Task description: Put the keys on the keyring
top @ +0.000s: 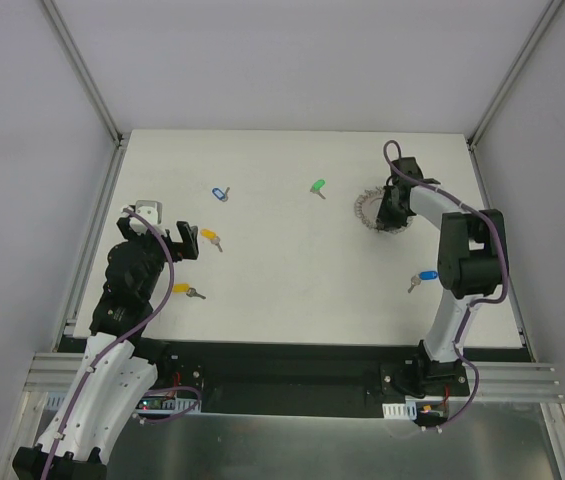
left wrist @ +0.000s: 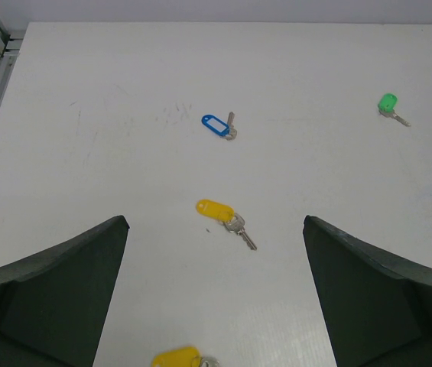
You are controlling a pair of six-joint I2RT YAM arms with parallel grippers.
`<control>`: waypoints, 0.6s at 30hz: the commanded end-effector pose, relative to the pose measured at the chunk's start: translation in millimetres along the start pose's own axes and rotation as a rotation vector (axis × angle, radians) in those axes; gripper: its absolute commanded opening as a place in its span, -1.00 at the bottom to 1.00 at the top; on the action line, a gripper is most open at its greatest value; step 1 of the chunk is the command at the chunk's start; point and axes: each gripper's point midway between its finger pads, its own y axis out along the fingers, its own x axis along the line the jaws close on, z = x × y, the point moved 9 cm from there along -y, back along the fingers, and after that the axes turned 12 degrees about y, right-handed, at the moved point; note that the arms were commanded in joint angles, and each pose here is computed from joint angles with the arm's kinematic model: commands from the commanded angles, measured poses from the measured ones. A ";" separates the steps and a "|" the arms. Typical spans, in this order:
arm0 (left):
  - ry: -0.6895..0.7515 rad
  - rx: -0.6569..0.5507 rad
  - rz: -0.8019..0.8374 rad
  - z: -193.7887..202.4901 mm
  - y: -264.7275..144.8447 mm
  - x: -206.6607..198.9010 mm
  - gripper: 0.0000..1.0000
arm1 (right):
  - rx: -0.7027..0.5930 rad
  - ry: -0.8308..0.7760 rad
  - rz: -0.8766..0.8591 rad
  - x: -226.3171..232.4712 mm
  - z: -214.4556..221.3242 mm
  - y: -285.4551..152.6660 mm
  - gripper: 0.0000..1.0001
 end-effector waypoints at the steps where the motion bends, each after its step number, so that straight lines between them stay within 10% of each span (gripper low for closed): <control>1: 0.013 -0.041 0.007 -4.2 1.6 -1.1 0.98 | 0.001 -0.021 -0.035 10.4 -4.6 -5.8 -0.67; 5: 0.009 -0.044 0.010 -4.8 1.4 -1.4 0.98 | 0.019 -0.089 -0.035 15.7 8.8 -17.0 -0.96; 18: 0.005 -0.047 0.019 -4.1 1.8 -2.5 0.98 | 0.124 -0.207 -0.045 39.9 144.8 -70.8 -0.98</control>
